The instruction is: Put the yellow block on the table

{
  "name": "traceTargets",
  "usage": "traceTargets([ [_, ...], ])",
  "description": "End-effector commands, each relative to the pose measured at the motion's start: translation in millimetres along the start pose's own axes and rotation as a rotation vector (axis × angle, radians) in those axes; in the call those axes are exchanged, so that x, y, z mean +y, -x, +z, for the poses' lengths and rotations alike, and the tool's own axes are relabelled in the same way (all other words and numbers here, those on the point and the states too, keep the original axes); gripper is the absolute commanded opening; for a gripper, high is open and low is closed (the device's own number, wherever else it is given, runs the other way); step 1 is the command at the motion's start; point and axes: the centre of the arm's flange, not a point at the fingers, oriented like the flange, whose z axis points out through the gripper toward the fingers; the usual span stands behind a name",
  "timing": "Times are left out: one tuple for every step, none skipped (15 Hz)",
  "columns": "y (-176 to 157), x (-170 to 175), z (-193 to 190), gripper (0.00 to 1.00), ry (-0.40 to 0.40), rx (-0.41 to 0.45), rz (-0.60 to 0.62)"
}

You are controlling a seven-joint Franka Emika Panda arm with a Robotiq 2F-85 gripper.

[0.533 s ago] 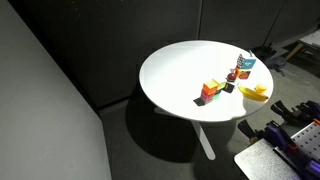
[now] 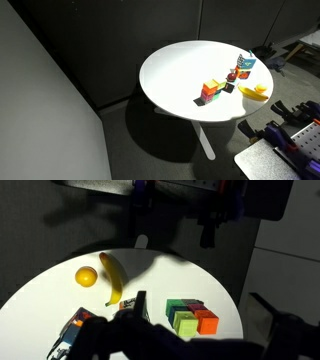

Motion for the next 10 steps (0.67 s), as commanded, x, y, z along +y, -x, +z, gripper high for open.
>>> traceTargets([
  [-13.9,0.7,3.7,1.00,0.036,0.018,0.004],
  [-19.7,0.7,5.5,1.00,0.050,0.026,0.004],
  [-25.4,1.1,7.3,1.00,0.064,0.037,0.003],
  [-31.9,1.3,9.5,1.00,0.078,0.047,0.001],
  [-37.7,1.7,11.8,1.00,0.090,0.055,0.001],
  [-44.3,2.1,14.7,1.00,0.100,0.063,0.001],
  [-50.3,2.6,18.2,1.00,0.110,0.068,0.003],
  [-56.1,2.7,22.0,1.00,0.119,0.072,0.002],
  [-61.1,2.8,25.9,1.00,0.129,0.073,0.000],
  [-65.7,2.7,29.6,1.00,0.136,0.071,-0.002],
])
